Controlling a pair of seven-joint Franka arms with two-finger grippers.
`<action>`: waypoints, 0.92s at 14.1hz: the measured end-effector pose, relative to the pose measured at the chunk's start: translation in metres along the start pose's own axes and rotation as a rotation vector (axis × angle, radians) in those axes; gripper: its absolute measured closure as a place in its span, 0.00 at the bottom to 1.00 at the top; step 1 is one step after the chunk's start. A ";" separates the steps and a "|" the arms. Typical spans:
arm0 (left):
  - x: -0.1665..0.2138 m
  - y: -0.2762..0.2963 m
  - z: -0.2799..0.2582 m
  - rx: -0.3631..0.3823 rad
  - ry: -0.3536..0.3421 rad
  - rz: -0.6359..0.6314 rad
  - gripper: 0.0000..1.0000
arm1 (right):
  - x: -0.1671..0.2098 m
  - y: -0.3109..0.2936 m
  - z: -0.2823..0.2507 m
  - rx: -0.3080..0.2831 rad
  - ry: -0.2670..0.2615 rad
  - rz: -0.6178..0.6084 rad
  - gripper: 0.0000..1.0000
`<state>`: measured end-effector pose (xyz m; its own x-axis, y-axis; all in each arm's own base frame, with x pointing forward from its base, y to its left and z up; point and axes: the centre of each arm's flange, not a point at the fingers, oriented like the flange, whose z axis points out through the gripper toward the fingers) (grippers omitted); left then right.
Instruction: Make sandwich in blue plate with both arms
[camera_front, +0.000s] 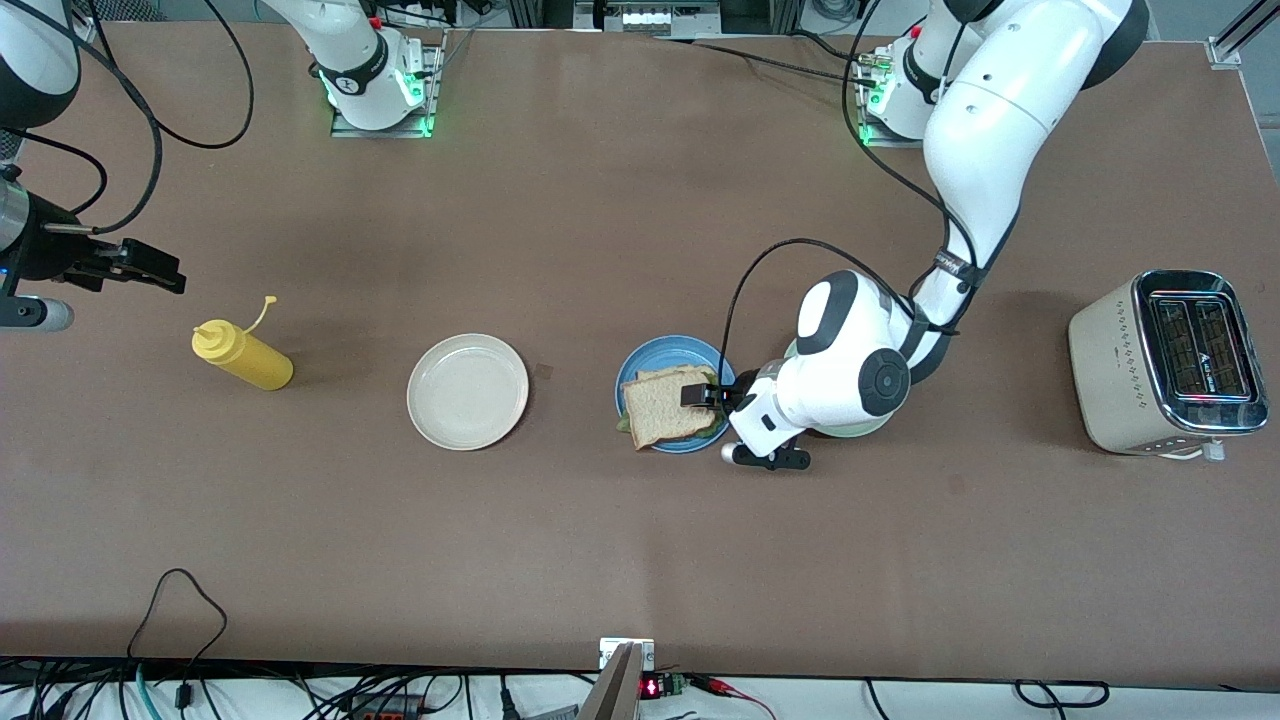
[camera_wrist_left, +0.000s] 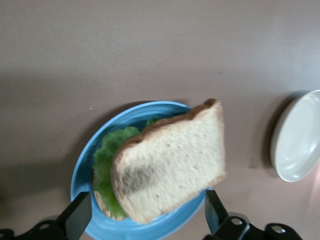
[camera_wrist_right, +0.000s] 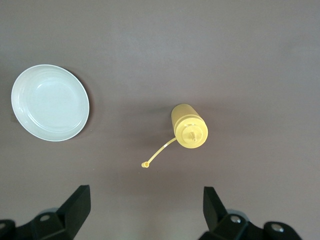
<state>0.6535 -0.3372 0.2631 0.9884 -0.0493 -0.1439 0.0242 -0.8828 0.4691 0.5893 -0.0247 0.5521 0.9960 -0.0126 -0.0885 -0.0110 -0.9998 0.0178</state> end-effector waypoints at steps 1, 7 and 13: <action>-0.003 0.008 -0.018 0.003 0.002 0.012 0.00 | 0.000 0.000 0.000 0.000 0.003 0.000 0.00; -0.003 -0.011 -0.126 0.171 0.077 0.048 0.00 | 0.001 0.000 0.000 0.000 0.010 0.000 0.00; 0.007 -0.069 -0.213 0.386 0.180 0.040 0.00 | 0.003 0.001 -0.002 -0.001 0.028 0.001 0.00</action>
<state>0.6906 -0.1770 0.4149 0.9986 -0.0349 0.0385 -0.0388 -0.9937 0.1055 0.5925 -0.0253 0.5536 0.9981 -0.0135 -0.0608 -0.0123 -0.9997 0.0187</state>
